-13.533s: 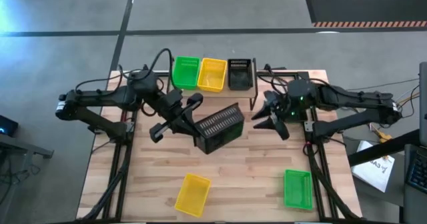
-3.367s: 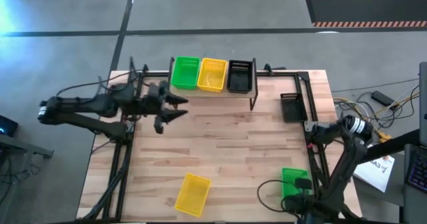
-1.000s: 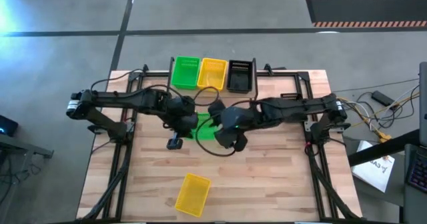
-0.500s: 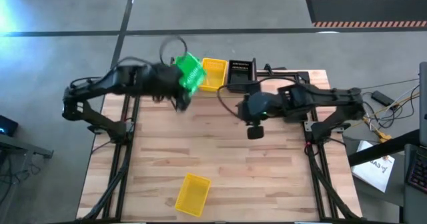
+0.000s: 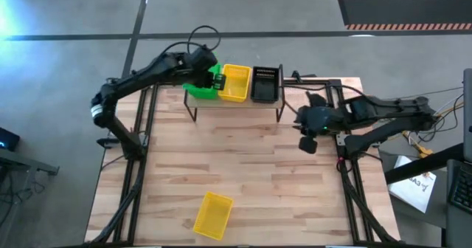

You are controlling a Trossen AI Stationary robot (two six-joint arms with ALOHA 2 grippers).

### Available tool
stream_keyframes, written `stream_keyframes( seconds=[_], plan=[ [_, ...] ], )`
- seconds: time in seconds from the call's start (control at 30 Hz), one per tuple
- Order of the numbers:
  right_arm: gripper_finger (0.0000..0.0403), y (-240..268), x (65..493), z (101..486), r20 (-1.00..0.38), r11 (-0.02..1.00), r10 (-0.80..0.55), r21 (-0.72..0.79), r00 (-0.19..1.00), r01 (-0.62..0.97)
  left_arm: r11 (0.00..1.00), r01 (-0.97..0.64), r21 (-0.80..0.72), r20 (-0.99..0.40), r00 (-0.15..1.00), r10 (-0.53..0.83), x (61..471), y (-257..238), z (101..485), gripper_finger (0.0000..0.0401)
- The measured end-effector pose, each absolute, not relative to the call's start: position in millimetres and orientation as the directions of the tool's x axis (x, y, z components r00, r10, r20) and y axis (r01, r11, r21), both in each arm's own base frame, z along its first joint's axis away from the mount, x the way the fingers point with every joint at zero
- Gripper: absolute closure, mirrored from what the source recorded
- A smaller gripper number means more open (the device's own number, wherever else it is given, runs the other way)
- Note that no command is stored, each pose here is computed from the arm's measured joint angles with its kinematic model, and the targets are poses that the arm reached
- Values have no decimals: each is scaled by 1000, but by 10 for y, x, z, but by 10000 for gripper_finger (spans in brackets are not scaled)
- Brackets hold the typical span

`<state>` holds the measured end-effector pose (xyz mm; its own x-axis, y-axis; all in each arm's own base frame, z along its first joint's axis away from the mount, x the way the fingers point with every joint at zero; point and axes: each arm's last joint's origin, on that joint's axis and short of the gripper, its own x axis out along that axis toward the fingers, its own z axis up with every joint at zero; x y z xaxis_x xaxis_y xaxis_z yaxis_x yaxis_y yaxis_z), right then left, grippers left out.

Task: Stack baskets on shelf by color
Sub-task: Stack the green bin on the green bin on the shelf

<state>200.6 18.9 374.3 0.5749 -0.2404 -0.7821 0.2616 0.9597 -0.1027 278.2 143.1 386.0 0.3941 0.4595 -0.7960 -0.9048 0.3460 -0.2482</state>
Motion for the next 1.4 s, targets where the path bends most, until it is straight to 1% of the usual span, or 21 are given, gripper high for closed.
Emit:
stream_keyframes(
  seconds=[0.17, 0.37, 0.5, 0.6, 0.67, 0.77, 0.9, 1.0, 1.07, 1.13, 1.3, 1.4],
  plan=[
    [345, 160, 1799, 3684, -757, 956, -235, -65, 609, 287, 315, -918, -242, -815, 369, 446, 2927, 1544, 3756, 401],
    [351, 139, 1647, 3659, -717, 963, -227, -63, 659, 263, 317, -913, -257, -835, 375, 404, 3068, 1604, 3667, 401],
    [349, 131, 1579, 3663, -709, 969, -220, -80, 670, 233, 252, -926, -281, -845, 364, 391, 3109, 1622, 3606, 401],
    [349, 127, 1547, 3677, -702, 971, -218, -88, 679, 221, 241, -925, -294, -842, 370, 393, 3115, 1625, 3609, 397],
    [349, 125, 1533, 3684, -698, 973, -217, -94, 682, 213, 232, -925, -301, -840, 372, 395, 3106, 1621, 3621, 385],
    [349, 124, 1525, 3688, -696, 973, -217, -99, 684, 208, 235, -920, -314, -831, 385, 400, 3078, 1606, 3679, 357],
    [349, 124, 1530, 3685, -698, 973, -216, -100, 683, 206, 250, -899, -360, -806, 435, 402, 3024, 1573, 3834, 318],
    [349, 125, 1531, 3683, -699, 974, -214, -98, 682, 205, 257, -889, -379, -789, 455, 411, 2980, 1550, 3920, 309],
    [349, 126, 1532, 3681, -700, 974, -213, -98, 682, 204, 259, -889, -378, -786, 456, 418, 2962, 1544, 3940, 315],
    [349, 126, 1532, 3682, -699, 974, -213, -98, 682, 204, 267, -892, -365, -787, 449, 423, 2953, 1547, 3938, 331],
    [349, 127, 1539, 3688, -693, 974, -212, -94, 689, 205, 289, -903, -319, -798, 420, 431, 2939, 1547, 3909, 390],
    [349, 128, 1546, 3694, -686, 974, -211, -90, 696, 207, 282, -913, -296, -800, 398, 449, 2924, 1548, 3910, 395]
  ],
)
